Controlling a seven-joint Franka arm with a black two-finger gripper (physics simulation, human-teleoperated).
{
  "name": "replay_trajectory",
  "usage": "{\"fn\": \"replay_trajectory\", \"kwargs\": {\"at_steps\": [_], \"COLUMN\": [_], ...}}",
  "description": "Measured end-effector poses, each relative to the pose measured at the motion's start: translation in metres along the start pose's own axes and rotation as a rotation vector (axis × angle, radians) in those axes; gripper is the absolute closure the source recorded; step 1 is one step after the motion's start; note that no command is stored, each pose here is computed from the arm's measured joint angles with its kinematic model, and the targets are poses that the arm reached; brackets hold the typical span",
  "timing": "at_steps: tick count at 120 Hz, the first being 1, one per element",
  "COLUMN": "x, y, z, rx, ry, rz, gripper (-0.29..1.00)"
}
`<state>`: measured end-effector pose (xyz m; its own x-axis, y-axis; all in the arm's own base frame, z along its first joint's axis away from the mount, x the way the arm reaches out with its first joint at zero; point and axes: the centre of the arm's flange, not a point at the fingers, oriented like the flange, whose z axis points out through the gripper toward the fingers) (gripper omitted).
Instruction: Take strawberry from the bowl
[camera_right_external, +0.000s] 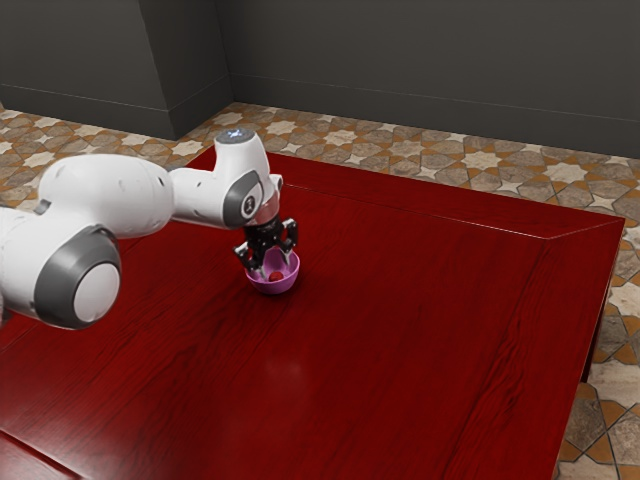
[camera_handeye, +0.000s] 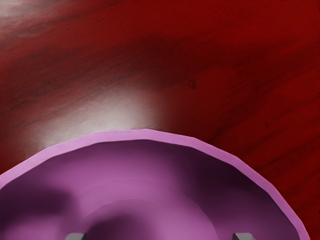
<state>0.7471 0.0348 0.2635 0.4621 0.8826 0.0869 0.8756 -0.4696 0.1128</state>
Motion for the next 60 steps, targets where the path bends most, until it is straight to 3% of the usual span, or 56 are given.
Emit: {"fn": "replay_trajectory", "kwargs": {"at_steps": [60], "x": [-0.012], "y": [-0.006], "z": [0.004], "rx": [0.011], "ry": [-0.024], "rz": [-0.031], "gripper": [0.34]}}
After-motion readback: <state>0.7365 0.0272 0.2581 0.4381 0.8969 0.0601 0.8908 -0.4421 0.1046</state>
